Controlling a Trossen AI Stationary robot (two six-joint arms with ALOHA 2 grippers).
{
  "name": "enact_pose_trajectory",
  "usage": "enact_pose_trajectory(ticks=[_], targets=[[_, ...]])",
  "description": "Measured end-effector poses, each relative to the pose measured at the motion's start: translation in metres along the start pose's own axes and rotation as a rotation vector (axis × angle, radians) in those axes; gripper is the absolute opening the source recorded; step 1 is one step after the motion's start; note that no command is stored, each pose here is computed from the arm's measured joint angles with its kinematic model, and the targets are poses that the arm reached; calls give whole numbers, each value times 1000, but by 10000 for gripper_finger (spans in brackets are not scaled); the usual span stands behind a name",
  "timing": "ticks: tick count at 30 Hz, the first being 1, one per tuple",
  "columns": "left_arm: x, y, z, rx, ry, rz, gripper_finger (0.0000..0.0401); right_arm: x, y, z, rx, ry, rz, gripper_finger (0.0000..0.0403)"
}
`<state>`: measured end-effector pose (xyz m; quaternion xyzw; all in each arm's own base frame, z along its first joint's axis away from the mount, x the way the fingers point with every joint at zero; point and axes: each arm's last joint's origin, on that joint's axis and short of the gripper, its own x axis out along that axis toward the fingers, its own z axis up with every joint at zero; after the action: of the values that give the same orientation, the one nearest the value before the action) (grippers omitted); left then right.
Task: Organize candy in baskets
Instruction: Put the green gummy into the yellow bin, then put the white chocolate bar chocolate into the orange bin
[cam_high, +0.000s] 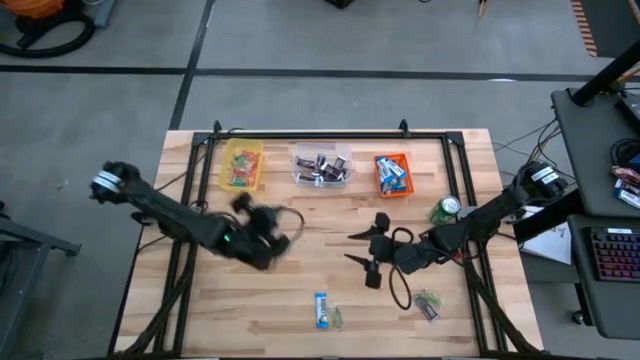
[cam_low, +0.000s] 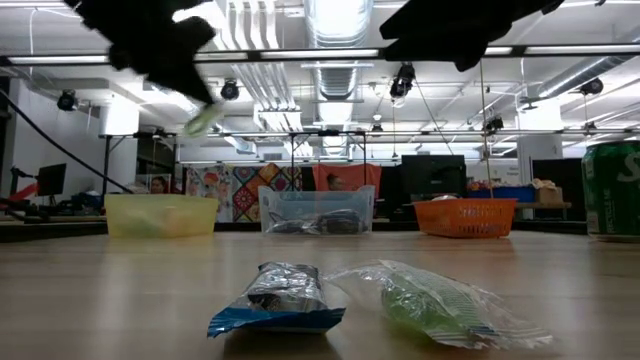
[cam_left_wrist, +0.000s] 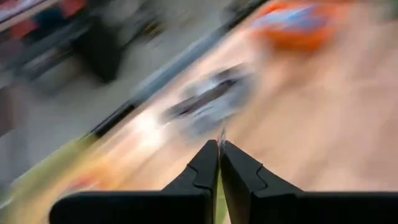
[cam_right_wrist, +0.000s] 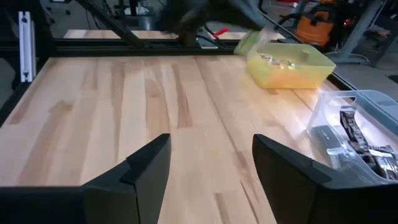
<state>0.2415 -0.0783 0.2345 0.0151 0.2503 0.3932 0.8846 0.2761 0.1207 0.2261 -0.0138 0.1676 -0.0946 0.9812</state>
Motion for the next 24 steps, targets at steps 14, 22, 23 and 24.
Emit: enact_pose_trajectory(ticks=[14,22,23,24], targets=[[81,141,-28,-78,419,559,0,2,-2,0,3,1,-9,219],[128,179,-33,-108,552,452,7,6,-8,1,17,4,-31,219],[130,180,-33,-106,559,457,11,6,-9,1,23,6,-35,219],[131,181,-33,-99,563,457,16,7,-10,1,28,8,-34,219]])
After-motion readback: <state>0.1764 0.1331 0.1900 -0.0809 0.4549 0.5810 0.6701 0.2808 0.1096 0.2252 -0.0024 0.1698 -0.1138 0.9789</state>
